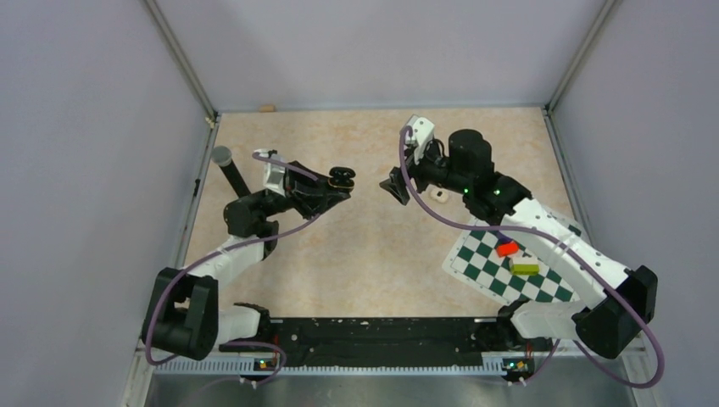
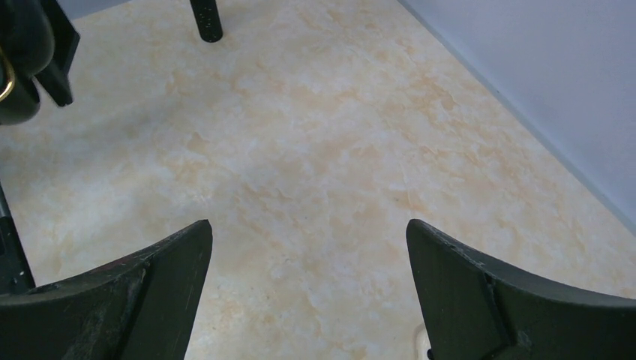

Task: Insert the wireless bluetooth earbuds into the charging case
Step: Close the charging case with the earbuds, then place the charging case with the earbuds at the center of the board.

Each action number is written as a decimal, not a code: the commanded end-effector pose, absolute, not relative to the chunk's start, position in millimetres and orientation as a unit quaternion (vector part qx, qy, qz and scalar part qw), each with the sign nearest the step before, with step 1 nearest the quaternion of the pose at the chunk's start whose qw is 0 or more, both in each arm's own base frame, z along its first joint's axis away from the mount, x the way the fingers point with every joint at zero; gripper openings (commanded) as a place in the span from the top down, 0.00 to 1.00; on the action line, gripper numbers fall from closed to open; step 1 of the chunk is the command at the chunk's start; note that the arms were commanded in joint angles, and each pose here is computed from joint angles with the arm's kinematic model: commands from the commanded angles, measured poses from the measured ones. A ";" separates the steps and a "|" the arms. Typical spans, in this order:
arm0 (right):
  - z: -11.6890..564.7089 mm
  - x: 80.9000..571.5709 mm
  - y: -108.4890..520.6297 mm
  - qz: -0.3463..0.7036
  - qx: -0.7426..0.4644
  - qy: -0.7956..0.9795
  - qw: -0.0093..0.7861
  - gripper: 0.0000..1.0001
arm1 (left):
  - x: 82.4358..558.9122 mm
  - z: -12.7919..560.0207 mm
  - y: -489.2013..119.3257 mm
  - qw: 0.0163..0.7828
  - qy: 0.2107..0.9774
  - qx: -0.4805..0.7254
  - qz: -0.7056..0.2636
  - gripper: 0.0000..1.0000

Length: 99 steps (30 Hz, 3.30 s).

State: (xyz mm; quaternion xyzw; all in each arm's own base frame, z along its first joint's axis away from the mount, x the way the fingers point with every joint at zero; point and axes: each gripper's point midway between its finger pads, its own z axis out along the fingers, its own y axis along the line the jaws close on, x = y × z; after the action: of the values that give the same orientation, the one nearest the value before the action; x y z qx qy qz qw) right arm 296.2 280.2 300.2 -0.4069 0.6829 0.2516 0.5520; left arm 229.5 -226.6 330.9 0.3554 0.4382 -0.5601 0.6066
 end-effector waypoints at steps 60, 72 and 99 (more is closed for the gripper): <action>308.6 302.7 268.1 0.223 -0.387 0.636 0.629 0.01 | 230.9 265.9 -284.7 0.448 0.523 0.446 -0.572 1.00; 343.0 196.2 280.3 0.410 -0.521 0.524 0.534 0.03 | 234.9 261.8 -286.5 0.447 0.529 0.444 -0.570 1.00; 348.4 371.0 108.9 0.011 -0.067 0.674 0.736 0.01 | 375.1 90.5 -259.0 0.347 0.861 0.184 -0.323 1.00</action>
State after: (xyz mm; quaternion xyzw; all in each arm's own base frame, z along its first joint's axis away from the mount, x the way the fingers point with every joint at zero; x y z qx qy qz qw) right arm 372.3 122.2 323.9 -0.1045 0.6993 0.0133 0.7070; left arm 359.5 -272.0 103.1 0.1988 0.8262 -0.3871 0.3578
